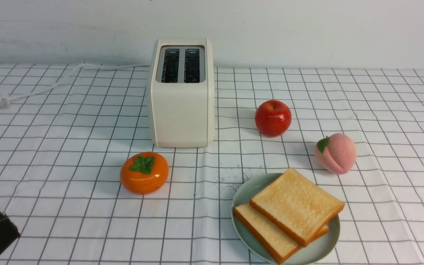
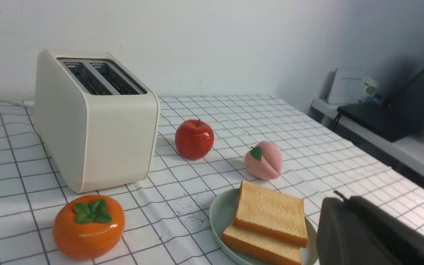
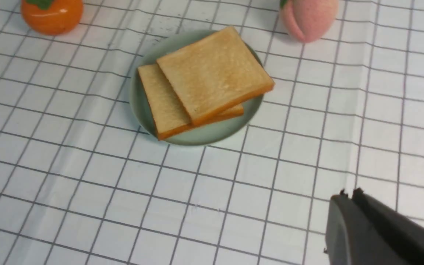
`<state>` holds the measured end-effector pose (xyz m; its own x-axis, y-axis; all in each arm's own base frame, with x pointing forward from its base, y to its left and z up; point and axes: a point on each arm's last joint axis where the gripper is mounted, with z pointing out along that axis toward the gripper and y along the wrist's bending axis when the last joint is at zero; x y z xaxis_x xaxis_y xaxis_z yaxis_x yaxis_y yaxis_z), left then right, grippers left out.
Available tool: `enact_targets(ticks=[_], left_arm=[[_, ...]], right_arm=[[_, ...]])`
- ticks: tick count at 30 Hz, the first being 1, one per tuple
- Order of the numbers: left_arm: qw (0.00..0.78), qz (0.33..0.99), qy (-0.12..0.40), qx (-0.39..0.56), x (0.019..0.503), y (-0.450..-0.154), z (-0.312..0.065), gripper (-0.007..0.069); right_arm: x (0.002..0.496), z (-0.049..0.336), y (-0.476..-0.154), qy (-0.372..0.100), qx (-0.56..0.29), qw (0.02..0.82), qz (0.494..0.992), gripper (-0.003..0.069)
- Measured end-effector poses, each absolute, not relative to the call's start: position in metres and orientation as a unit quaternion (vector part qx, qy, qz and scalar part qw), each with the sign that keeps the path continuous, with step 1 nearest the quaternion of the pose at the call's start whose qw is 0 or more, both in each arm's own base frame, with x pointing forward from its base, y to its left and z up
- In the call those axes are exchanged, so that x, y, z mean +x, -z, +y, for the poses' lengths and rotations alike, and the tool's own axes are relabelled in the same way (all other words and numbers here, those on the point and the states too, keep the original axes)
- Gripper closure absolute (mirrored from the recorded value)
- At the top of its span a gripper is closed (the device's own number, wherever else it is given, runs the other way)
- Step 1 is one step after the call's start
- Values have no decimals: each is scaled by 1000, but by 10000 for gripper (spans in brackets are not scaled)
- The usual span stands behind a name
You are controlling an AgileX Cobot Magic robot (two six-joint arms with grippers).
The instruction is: Take toasted bread from bread machine on white checkered table place on plate.
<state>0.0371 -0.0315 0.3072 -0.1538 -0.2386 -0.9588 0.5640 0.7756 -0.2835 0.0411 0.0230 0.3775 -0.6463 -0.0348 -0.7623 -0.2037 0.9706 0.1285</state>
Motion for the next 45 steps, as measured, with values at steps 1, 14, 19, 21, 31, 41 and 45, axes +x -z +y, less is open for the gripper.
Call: enact_targets(ticks=[1,14,19,21,31,41,45], left_arm=[[642,689,315,115,37,-307,-31,638],[615,723,301,93,51,-241,-36,638],[590,745,295,98,51,-228,-37,636],[586,749,294,100,51,-226,-37,634],[579,754,292,102,51,-224,-37,627],[578,755,292,102,51,-223,-37,620],[575,758,291,103,51,-222,-37,615]], right_arm=[[37,23,-374,-100,-64,418,901,663],[50,14,-291,-138,83,554,817,659],[62,10,-257,-132,102,553,816,655],[63,10,-245,-130,106,542,824,655],[61,10,-206,-128,116,497,851,646],[50,5,-173,-68,41,570,818,678],[51,6,-173,-77,48,574,814,678]])
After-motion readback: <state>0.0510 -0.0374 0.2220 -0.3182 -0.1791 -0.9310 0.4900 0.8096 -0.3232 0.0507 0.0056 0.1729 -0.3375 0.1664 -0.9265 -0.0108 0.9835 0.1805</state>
